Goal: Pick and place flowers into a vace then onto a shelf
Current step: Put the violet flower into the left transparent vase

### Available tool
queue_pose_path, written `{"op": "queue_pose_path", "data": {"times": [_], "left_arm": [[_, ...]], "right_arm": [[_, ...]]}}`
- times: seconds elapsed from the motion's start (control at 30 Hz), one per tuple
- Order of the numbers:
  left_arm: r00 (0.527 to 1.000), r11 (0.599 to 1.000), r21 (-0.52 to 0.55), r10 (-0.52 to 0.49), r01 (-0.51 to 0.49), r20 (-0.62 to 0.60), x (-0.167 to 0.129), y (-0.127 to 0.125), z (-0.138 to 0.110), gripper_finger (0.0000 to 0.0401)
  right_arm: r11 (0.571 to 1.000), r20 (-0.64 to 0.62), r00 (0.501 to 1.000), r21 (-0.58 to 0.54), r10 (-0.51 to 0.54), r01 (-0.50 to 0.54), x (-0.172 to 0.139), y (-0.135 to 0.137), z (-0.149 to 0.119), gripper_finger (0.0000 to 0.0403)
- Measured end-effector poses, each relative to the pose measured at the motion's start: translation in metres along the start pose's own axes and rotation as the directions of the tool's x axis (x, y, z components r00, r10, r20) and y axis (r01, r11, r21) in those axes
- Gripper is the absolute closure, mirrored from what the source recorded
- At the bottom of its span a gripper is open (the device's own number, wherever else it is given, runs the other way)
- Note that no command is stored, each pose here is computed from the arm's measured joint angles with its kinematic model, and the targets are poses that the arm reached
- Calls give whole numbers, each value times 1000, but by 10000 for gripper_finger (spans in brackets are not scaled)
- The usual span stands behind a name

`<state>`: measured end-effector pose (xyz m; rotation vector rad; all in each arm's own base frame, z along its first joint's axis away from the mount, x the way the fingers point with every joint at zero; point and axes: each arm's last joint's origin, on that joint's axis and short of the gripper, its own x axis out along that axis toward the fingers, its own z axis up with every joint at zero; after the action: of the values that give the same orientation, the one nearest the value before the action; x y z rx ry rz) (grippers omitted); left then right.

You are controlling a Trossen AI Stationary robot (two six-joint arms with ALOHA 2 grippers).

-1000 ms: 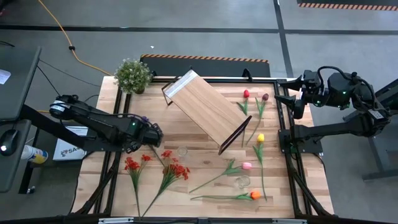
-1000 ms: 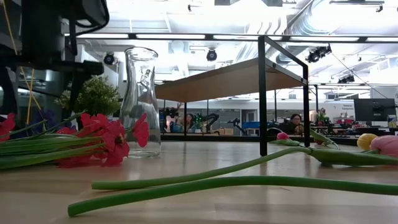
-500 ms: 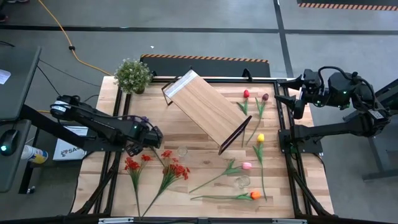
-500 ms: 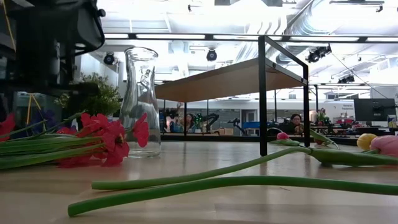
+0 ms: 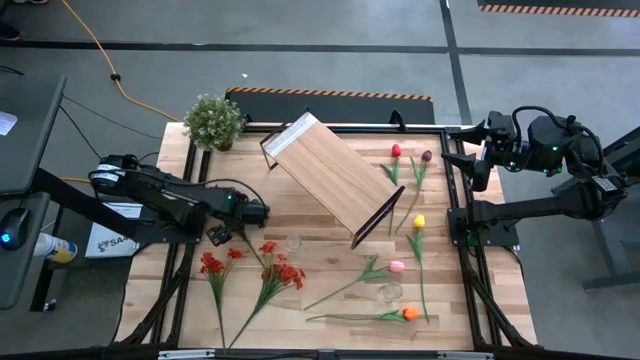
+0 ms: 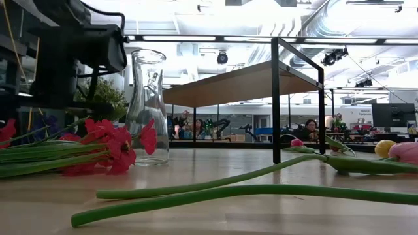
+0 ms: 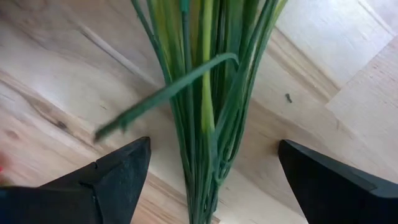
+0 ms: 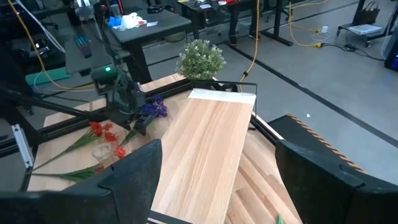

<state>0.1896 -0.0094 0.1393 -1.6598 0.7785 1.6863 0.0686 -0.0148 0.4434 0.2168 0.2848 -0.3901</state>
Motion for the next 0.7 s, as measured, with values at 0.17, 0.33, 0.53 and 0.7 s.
{"op": "queue_pose_path", "data": {"times": [0.17, 0.33, 0.53, 0.7], "left_arm": [[1000, 1000, 13, 10, -10, 2, 1, 0, 0, 11], [1000, 1000, 19, 13, -13, 5, 2, 0, 0, 11], [1000, 1000, 20, 15, -15, 7, 2, 0, 1, 30], [1000, 1000, 19, 13, -13, 8, 2, 0, 1, 85]], "right_arm": [[1000, -3, 1000, 1, 10, -10, 0, 0, 0, 100], [1000, -4, 1000, 0, 9, -9, 0, 0, 0, 100], [1000, -8, 1000, -2, 8, -8, 0, 0, -1, 100], [1000, -12, 1000, -3, 7, -7, 0, 0, -1, 100]]}}
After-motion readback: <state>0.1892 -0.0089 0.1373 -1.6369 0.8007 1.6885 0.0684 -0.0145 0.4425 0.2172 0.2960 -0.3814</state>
